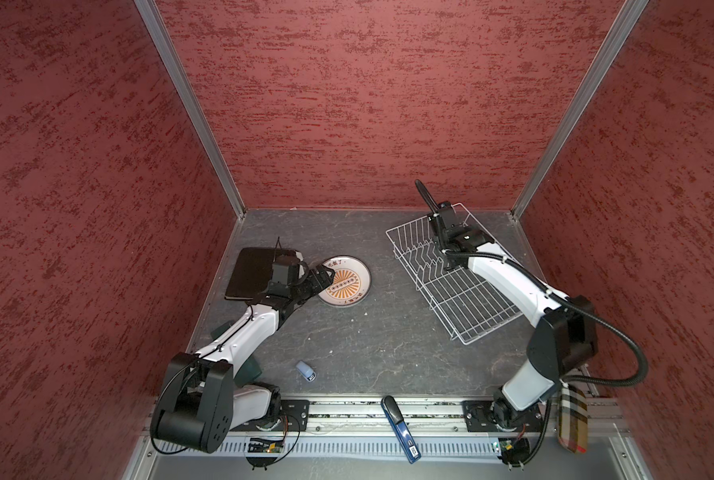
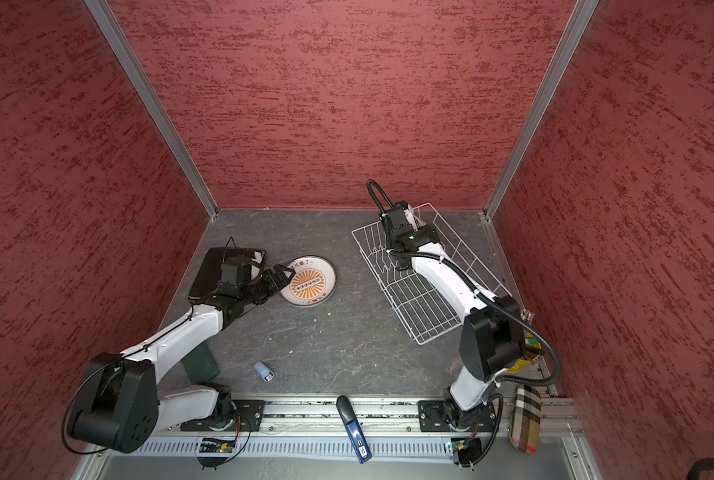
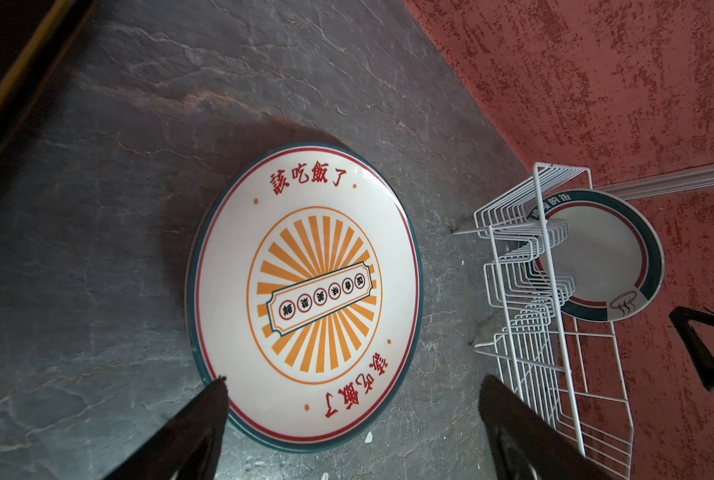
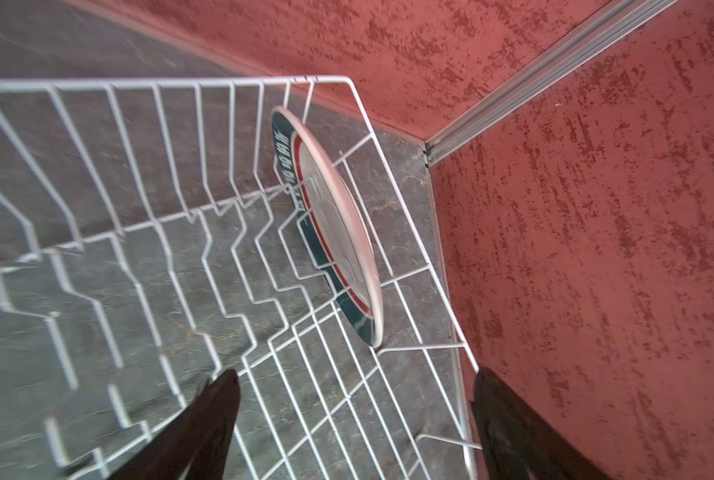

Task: Unload the plates from the dish rack
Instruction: 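Open the left gripper off the plate while the right gripper reaches into the rack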

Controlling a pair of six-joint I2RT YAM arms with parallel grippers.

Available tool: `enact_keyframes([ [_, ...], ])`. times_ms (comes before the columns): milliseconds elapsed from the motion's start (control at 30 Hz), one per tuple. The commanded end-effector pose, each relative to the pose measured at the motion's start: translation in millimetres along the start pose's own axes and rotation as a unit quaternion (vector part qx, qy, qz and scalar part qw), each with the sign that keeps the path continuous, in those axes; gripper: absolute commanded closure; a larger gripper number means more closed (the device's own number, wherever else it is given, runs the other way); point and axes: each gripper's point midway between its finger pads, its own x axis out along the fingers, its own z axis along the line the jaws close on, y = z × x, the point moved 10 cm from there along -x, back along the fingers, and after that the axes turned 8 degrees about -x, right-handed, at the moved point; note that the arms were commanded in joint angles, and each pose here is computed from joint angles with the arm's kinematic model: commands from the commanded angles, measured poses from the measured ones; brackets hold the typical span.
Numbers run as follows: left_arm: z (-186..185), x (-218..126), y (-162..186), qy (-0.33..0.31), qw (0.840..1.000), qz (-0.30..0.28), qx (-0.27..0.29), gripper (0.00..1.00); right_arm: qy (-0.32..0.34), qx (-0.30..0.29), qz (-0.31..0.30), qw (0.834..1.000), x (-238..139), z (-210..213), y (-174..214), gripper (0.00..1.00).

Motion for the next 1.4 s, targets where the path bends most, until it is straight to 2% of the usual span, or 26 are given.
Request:
enact_keyframes([
  [0,5,3,5,-0.006,1.0,0.014,0.007,0.06,0.038,-0.052,0.031,0.997,13,-7,-3,0.15],
  [233,5,1,6,-0.005,1.0,0.011,0.007,0.06,0.033,-0.062,0.031,0.997,33,-6,-9,0.16],
  [467,5,1,6,0.003,1.0,0.012,0.004,0.05,0.049,-0.096,0.05,0.993,53,0,-9,0.16],
  [567,4,1,5,0.007,1.0,0.011,0.0,0.05,0.05,-0.107,0.053,0.992,59,2,-9,0.21],
  [633,3,2,6,0.008,1.0,0.012,-0.001,0.05,0.042,-0.114,0.053,0.991,61,4,-9,0.28],
  [933,2,1,6,0.013,1.0,0.012,-0.003,0.05,0.06,-0.14,0.061,0.986,71,8,-11,0.5],
  [1200,3,0,8,0.013,1.0,0.015,-0.002,0.05,0.074,-0.146,0.064,0.984,77,9,-10,0.51],
  [1367,3,-1,8,0.013,1.0,0.013,0.0,0.05,0.087,-0.162,0.063,0.981,80,9,-10,0.58],
])
